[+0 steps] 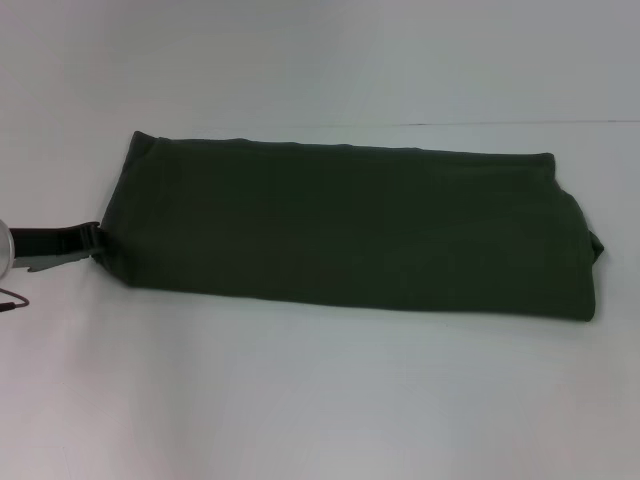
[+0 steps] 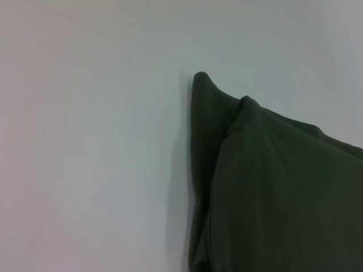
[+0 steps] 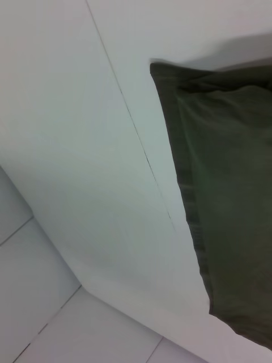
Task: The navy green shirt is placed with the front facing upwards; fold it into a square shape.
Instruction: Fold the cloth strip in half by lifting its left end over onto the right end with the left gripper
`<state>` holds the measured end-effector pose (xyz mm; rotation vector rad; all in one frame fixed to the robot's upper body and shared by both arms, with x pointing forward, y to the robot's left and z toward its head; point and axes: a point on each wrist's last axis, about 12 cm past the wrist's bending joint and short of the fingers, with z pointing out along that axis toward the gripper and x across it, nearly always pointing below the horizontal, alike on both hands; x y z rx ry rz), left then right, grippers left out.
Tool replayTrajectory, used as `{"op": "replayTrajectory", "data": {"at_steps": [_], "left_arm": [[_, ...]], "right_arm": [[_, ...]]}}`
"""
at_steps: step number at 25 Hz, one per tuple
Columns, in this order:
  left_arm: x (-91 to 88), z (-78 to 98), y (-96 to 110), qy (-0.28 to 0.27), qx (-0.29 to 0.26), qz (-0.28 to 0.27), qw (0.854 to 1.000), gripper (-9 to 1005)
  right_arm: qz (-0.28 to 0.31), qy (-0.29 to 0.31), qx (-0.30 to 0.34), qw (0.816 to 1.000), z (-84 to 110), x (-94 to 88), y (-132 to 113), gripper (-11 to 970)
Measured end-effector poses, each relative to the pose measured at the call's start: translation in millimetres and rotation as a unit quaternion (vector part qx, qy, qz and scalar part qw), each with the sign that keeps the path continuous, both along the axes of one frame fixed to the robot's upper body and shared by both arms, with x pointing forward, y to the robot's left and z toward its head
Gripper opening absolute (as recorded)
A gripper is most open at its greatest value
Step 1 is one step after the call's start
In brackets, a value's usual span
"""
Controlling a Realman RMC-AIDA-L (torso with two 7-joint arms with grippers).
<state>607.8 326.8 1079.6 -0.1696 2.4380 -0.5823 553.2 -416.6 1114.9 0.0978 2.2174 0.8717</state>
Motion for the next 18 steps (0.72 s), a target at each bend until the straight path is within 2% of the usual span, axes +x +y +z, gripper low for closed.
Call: {"op": "replayTrajectory", "data": {"at_steps": [1, 9, 12, 18], "left_arm": [[-0.2, -0.2, 0, 0.0, 0.0, 0.001, 1.0, 152], [-14.5, -0.5, 9, -0.005, -0.003, 0.012, 1.0, 63], [-24.8, 0.9, 17, -0.012, -0.003, 0.024, 1.0, 30], [-50.2, -1.3, 42, -0.022, -0.011, 0.063, 0.998, 31]], "right_arm": [[0.0, 0.0, 0.0, 1.0, 0.0, -0.1, 0, 857], [0.003, -0.001, 0.005, 1.0, -2.3, 0.3, 4, 857], [0.006, -0.002, 0.008, 1.0, -3.7, 1.9, 9, 856], [0.015, -0.007, 0.015, 1.0, -5.4, 8.9, 23, 856]]}}
